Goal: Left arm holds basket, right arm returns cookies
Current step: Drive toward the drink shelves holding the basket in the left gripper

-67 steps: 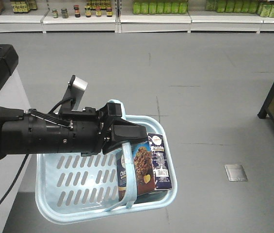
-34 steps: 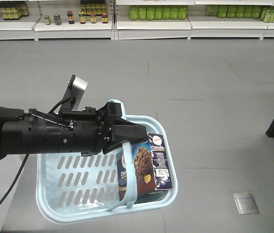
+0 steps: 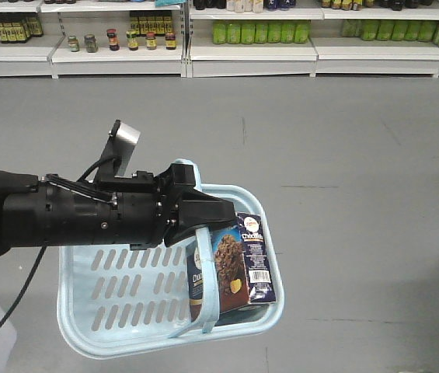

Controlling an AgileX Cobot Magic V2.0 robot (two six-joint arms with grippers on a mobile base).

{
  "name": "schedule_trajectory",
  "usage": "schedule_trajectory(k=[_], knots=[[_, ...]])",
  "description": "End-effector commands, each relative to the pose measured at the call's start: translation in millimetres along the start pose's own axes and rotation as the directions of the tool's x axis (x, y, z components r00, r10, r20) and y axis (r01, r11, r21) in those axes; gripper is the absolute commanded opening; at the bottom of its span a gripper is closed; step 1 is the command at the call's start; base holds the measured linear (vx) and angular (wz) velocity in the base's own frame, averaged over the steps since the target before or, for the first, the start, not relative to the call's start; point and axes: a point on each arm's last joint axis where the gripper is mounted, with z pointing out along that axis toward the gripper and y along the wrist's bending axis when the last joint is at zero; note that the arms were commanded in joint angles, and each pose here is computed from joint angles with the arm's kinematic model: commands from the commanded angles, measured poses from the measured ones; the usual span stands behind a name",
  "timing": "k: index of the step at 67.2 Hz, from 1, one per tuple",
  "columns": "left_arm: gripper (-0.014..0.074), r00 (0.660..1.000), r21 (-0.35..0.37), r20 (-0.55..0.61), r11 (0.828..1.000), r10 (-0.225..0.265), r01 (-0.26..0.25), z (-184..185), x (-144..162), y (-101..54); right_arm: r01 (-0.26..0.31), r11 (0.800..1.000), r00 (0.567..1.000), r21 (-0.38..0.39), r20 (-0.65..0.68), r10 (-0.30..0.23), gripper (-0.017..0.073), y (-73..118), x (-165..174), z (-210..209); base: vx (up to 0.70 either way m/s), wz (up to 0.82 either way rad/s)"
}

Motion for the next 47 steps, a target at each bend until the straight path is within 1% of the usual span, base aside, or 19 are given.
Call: schedule_trajectory(k=[1,47], knots=[[-0.0004,0.999,0.132,0.039,0.991,-0.003,-0.003,-8.7,-3.5,-29.5,0.011,1.0,0.998,0.0,0.067,-0.011,0.0004,0.3,-3.1,0.3,0.4,0.03],[-0.0004,0.999,0.131,0.039,0.991,-0.003,-0.002,-8.7,-3.6,-29.5,0.011,1.0,0.998,0.0,0.067,-0.011,0.0004,0.3,-3.1,0.3,0.4,0.01]])
